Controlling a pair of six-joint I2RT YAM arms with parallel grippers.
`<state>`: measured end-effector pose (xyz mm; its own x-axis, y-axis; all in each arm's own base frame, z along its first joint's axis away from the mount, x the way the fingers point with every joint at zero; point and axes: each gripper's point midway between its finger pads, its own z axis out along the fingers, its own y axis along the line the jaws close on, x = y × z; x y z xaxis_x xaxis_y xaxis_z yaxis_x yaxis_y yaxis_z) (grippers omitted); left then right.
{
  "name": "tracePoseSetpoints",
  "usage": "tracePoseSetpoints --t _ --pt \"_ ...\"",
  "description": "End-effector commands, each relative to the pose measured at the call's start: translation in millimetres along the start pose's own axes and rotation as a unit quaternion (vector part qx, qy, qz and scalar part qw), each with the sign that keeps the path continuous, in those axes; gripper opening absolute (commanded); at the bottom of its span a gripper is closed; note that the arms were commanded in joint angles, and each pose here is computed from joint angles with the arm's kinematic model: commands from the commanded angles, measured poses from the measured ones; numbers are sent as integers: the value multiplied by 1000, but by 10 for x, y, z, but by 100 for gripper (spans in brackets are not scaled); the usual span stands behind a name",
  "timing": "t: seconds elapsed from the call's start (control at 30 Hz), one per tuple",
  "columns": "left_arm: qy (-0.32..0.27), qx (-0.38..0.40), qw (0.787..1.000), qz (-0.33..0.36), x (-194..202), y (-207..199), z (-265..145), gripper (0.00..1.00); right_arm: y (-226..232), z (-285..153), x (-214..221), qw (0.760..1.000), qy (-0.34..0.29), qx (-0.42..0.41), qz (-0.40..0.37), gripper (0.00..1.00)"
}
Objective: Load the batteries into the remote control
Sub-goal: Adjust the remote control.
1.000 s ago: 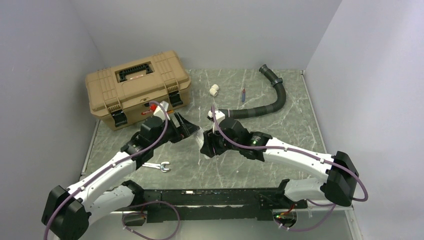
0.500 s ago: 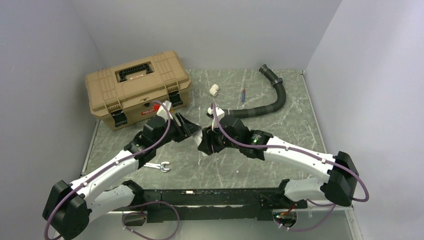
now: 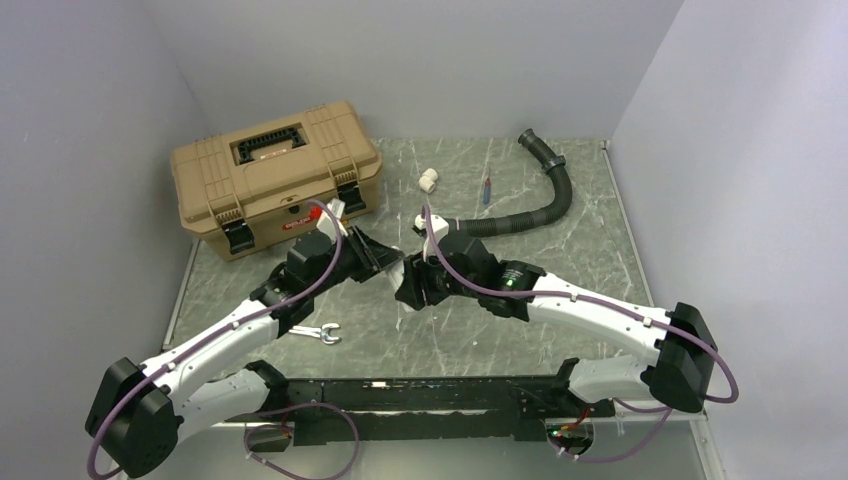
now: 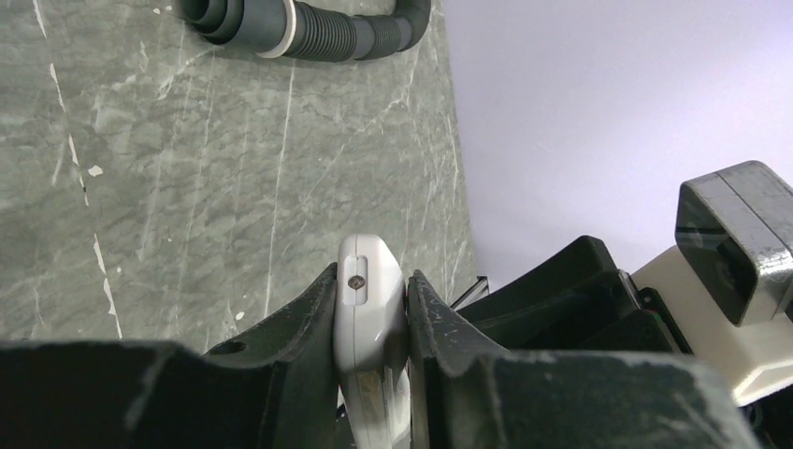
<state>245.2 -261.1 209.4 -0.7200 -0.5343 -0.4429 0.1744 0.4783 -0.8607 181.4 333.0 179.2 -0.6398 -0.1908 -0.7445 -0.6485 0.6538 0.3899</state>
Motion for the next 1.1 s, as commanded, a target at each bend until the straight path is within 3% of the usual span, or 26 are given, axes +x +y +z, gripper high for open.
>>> tracePoseSetpoints --t 0.0,0.03,0.1,0.2,0.3,0.6,0.93,1.07 --pt "-4 26 1000 9 -57 -176 -15 2 206 -157 -496 996 -81 -26 -5 33" --pt "-5 27 1000 10 -60 -184 -20 0 207 -179 -511 996 -85 -26 -5 48" --pt "-5 28 999 15 -69 -205 -36 0 233 -237 -551 995 -94 -31 -5 68" --pt "-9 33 999 25 -107 -261 -78 0 285 -351 -615 993 -111 -43 -6 88" --pt "-15 57 997 45 -160 -381 -148 0 347 -516 -699 990 -130 -58 -9 98" --pt "-28 242 966 84 -372 -1063 -531 0 359 -934 -811 965 -165 -202 28 98" --pt "-12 338 935 105 -360 -1431 -728 0 535 -1004 -824 938 -156 -309 33 98" --pt "-12 342 933 110 -364 -1456 -739 0 556 -987 -814 934 -156 -320 34 96"
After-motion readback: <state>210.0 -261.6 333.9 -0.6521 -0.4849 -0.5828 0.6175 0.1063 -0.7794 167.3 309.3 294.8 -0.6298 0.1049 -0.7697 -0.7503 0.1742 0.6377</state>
